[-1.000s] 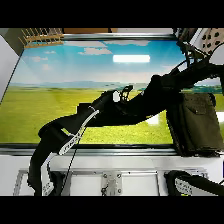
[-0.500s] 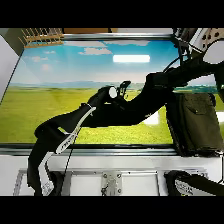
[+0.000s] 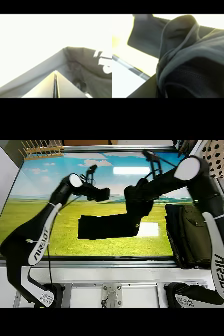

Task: Fold the clothes and pants, and hang the long-sleeved shirts on hangers.

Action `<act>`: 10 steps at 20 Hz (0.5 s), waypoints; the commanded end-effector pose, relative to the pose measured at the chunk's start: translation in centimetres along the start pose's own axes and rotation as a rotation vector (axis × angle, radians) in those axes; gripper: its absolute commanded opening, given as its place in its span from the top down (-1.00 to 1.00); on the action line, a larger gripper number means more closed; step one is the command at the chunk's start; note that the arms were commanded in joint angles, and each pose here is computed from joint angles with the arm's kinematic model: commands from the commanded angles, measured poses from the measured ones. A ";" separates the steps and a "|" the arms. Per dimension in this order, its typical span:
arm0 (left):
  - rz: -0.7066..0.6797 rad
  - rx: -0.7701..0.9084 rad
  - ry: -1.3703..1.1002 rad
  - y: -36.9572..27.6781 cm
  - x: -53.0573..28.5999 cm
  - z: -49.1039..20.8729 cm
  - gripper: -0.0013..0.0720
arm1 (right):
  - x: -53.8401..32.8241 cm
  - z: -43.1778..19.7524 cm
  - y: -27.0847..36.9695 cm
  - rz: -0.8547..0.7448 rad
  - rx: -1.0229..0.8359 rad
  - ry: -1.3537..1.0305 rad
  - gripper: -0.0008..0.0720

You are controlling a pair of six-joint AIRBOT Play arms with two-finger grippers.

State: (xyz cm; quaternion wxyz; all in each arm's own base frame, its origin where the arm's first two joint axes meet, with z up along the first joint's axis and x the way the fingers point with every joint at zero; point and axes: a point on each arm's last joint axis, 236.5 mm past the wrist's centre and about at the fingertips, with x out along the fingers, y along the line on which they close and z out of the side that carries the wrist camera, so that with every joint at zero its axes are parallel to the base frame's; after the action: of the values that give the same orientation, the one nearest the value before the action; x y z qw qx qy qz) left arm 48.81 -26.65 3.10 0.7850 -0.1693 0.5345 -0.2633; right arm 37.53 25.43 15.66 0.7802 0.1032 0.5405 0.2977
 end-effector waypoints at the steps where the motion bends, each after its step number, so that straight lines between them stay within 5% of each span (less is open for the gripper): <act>1: 0.033 -0.034 -0.081 3.8 -6.5 2.7 0.95 | 5.4 -0.3 4.2 0.076 -0.045 0.024 0.95; 7: 0.100 -0.105 -0.245 9.1 -16.7 5.4 0.95 | 18.3 -1.7 9.7 0.141 -0.106 0.006 0.87; 9: 0.118 -0.125 -0.277 10.2 -18.9 5.7 0.95 | 22.5 -1.8 12.7 0.219 -0.120 -0.055 -0.63; 10: 0.125 -0.132 -0.288 10.7 -19.6 5.7 0.95 | 23.7 -2.1 14.9 0.286 -0.149 -0.076 -0.94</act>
State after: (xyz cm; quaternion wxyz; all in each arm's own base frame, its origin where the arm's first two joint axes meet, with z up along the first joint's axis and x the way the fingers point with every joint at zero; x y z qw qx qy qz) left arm 51.29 -9.69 12.51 0.8466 -0.2152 0.4553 -0.1722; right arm 36.50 44.22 5.11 0.7506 0.1018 0.5205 0.3941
